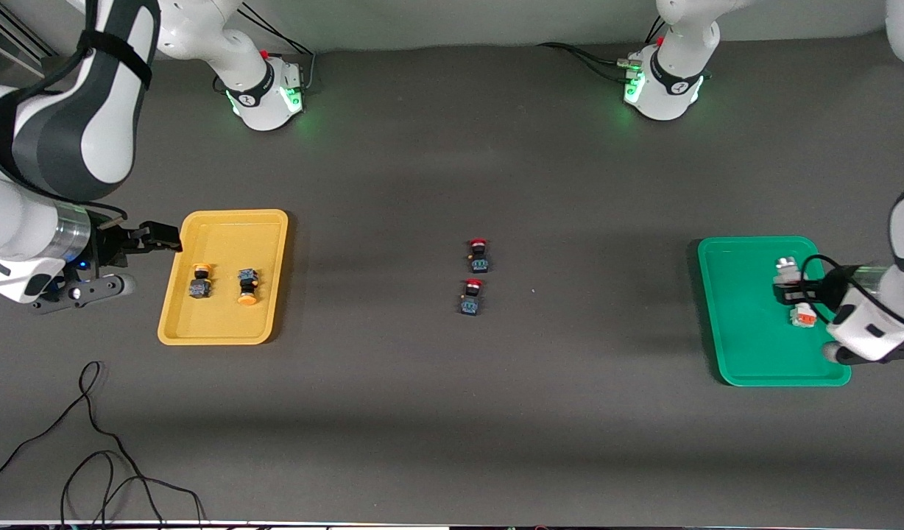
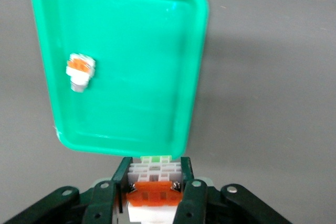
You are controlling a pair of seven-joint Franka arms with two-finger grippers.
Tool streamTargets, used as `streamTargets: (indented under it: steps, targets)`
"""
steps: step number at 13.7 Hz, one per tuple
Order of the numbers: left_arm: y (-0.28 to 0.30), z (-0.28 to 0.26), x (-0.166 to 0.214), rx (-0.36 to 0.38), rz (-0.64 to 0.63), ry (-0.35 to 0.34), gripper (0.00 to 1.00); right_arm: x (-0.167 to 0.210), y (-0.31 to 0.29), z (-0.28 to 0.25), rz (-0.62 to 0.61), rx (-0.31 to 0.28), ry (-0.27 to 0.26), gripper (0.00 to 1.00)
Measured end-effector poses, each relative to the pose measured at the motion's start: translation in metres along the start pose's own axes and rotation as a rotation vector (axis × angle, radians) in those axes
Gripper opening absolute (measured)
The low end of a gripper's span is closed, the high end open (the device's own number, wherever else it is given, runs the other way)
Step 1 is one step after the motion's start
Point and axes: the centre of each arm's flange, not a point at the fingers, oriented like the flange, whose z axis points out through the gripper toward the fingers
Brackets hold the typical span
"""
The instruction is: Place green and yellow buttons in trays
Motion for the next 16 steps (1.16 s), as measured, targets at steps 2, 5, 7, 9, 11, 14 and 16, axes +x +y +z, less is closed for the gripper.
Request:
streamTargets:
  steps: [2, 5, 7, 9, 11, 14, 16]
  targets:
    - [-0.014, 0.041, 0.013, 0.034, 0.01, 0.054, 0.41, -0.005, 0.001, -0.005, 0.011, 0.004, -0.007, 1.0]
    - [-0.023, 0.114, 0.021, 0.015, 0.031, 0.123, 0.41, -0.014, 0.011, -0.012, 0.028, 0.019, -0.013, 1.0]
    - [-0.031, 0.155, 0.02, -0.011, 0.03, 0.145, 0.41, -0.021, 0.018, -0.019, 0.032, 0.025, -0.007, 1.0]
    - [-0.04, 0.187, 0.02, -0.038, 0.02, 0.153, 0.41, -0.029, 0.024, -0.027, 0.036, 0.027, 0.002, 1.0]
    - [-0.044, 0.21, 0.024, -0.06, 0.016, 0.157, 0.41, -0.038, 0.027, -0.032, 0.043, 0.028, 0.008, 1.0]
    - [-0.042, 0.225, 0.026, -0.072, 0.02, 0.145, 0.41, -0.055, 0.031, -0.038, 0.047, 0.039, 0.02, 1.0]
    - [-0.041, 0.223, 0.027, -0.072, 0.021, 0.148, 0.41, -0.065, 0.038, -0.043, 0.06, 0.045, 0.033, 1.0]
